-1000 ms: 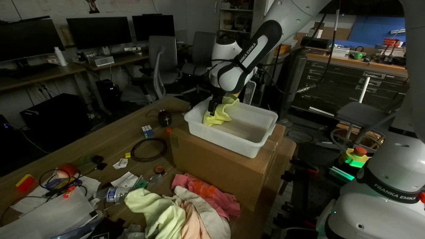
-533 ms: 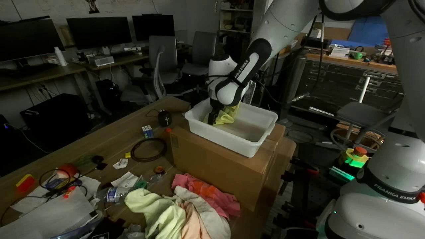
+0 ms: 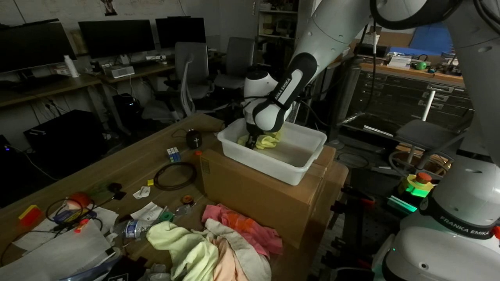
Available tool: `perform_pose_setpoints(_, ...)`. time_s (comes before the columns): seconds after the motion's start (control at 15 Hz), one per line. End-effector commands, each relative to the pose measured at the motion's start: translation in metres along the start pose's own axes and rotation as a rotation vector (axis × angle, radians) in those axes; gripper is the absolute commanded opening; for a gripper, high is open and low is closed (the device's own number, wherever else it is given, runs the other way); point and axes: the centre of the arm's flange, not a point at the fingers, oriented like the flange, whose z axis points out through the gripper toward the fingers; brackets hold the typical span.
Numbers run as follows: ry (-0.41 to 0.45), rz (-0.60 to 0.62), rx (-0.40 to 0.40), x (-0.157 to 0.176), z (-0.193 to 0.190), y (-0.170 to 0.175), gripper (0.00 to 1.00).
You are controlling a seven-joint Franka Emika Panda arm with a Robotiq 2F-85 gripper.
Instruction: Remove the shirts from the basket.
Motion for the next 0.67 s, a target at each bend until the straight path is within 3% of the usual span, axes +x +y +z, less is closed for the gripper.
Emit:
perform_pose_setpoints(0.0,0.025,0.026,0.004,-0.017,0.014,-0.019,0.0)
perform_pose_setpoints(0.07,0.04,0.043,-0.002,-0.019,0.0,-0.016,0.0)
perform_pose_setpoints(0.13,0.056,0.05,0.0,-0.003,-0.047,0.012,0.01)
perform_pose_setpoints(0.6,0.235,0.159,-0.086,-0.039,-0.18,0.053,0.0)
